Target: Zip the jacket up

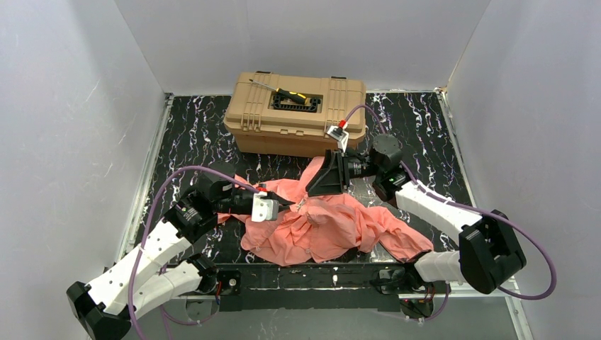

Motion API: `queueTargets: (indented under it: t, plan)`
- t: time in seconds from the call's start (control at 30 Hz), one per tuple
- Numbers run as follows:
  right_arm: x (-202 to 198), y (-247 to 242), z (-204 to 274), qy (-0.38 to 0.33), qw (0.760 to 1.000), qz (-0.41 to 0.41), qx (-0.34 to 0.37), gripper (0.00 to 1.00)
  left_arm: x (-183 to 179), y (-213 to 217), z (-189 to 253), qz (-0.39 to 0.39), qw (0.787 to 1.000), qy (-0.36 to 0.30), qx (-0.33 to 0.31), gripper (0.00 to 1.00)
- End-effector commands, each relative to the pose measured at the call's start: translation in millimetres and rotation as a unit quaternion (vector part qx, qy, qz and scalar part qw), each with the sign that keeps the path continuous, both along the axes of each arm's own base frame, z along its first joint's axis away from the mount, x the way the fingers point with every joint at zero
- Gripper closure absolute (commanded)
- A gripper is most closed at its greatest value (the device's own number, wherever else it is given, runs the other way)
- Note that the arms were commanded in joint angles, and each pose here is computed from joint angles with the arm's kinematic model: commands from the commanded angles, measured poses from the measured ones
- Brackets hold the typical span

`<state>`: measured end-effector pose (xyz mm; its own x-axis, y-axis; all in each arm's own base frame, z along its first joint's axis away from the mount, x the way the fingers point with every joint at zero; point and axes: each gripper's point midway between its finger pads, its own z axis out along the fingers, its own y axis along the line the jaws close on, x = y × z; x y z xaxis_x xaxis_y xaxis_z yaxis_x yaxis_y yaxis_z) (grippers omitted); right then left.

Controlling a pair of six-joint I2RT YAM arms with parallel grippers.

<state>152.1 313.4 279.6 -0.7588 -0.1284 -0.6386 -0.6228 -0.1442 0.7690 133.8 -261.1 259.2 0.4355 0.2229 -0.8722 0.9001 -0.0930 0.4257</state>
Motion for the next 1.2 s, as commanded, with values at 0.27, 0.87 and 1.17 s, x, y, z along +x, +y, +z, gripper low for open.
queueTargets:
  t: [0.27,0.87,1.17]
  plan:
    - [-10.8,19.1,-8.1,0.01,0.999,0.033,-0.002,0.44,-8.4,-3.8,24.4,-0.024,0.999,-0.031,-0.019,1.0]
    - [-15.5,-5.4,4.5,0.01,1.0,0.004,-0.006,0.57,-9.5,0.6,15.7,-0.019,0.999,-0.038,-0.01,1.0]
    - [-12.2,-15.7,-7.5,0.008,0.999,-0.011,-0.039,0.53,-8.7,0.7,15.9,-0.017,0.999,-0.038,-0.009,1.0]
